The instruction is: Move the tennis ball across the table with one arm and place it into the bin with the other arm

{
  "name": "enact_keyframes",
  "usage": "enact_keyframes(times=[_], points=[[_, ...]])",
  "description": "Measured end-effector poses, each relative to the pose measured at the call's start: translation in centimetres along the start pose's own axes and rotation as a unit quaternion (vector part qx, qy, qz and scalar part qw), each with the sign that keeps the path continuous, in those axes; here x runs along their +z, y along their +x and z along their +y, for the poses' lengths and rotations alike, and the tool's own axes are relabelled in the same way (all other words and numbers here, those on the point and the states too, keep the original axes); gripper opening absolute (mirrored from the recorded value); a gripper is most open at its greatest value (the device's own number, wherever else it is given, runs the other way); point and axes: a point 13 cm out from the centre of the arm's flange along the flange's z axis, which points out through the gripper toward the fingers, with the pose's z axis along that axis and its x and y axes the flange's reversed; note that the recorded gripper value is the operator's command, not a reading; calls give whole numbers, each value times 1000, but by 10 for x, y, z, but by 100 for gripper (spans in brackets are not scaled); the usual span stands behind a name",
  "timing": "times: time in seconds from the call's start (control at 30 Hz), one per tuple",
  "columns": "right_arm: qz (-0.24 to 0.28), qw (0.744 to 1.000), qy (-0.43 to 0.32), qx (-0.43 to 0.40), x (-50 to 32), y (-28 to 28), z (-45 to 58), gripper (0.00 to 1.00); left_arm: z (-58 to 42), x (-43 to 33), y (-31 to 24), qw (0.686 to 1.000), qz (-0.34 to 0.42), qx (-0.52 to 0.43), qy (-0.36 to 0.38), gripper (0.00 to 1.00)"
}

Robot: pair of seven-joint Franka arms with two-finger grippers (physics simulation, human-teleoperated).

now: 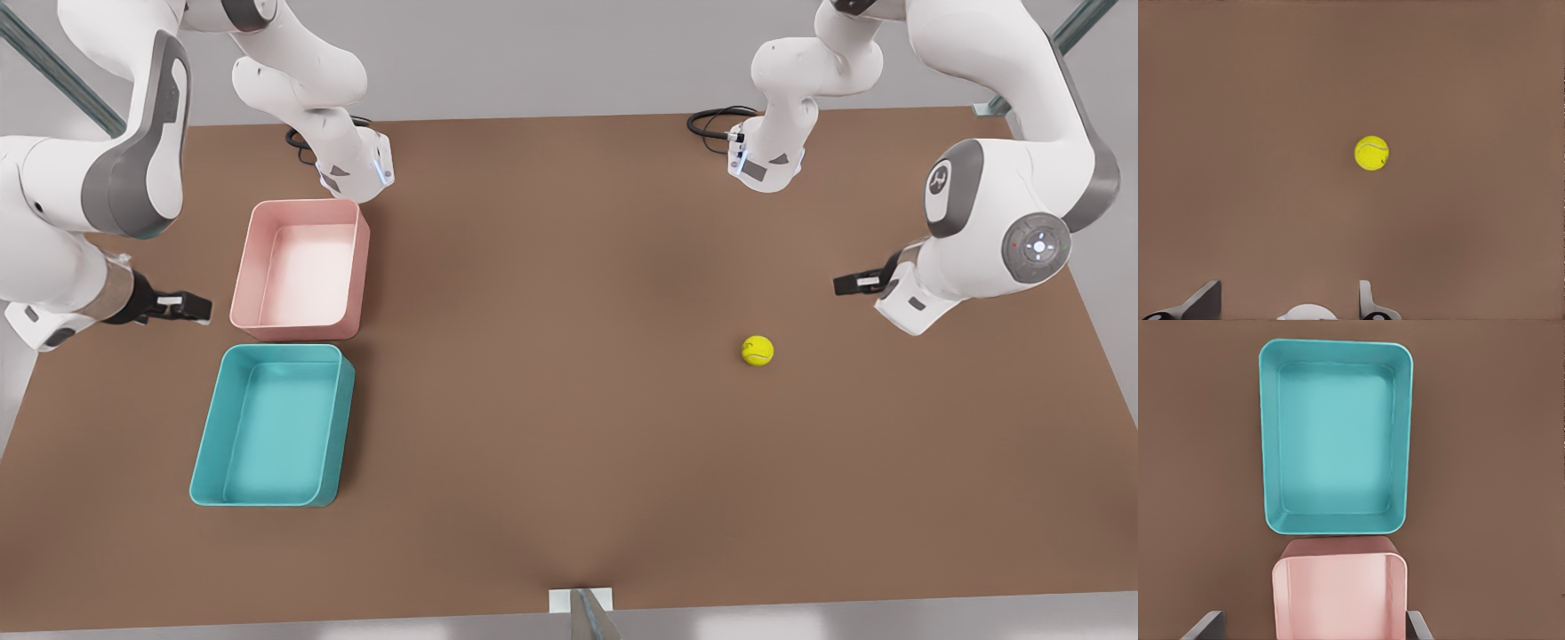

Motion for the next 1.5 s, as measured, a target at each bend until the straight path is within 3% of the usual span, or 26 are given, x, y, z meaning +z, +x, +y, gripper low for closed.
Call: enact_keyframes(times=[0.03, 0.07, 0.1, 0.27, 0.5, 0.67, 0.83, 1.5], points=[[-2, 1000, 3, -1, 1, -2, -1, 100, 0, 0, -2, 1000, -3, 0, 1, 100], [-3, 1000, 5, -2, 2, -5, -2, 100, -1, 0, -4, 1000, -5, 0, 2, 67], [-1, 1000, 7, -3, 6, -8, -2, 100, -1, 4, -7, 1000, -3, 1, 3, 21], [4, 1000, 10, -18, 18, -18, 12, 100, 12, 123, -38, 998, 34, 51, 14, 21], [-2, 999, 13, -30, 3, -19, 19, 100, 31, 277, -92, 955, -14, 297, -13, 21], [15, 999, 11, -38, 7, -11, 23, 100, 24, 285, -113, 889, -65, 451, -40, 21], [23, 999, 7, -42, 9, -8, 25, 100, 9, 291, -111, 841, -67, 535, -51, 21], [35, 998, 3, -54, 12, -3, 26, 100, -3, 354, -82, 713, -5, 698, -65, 21]])
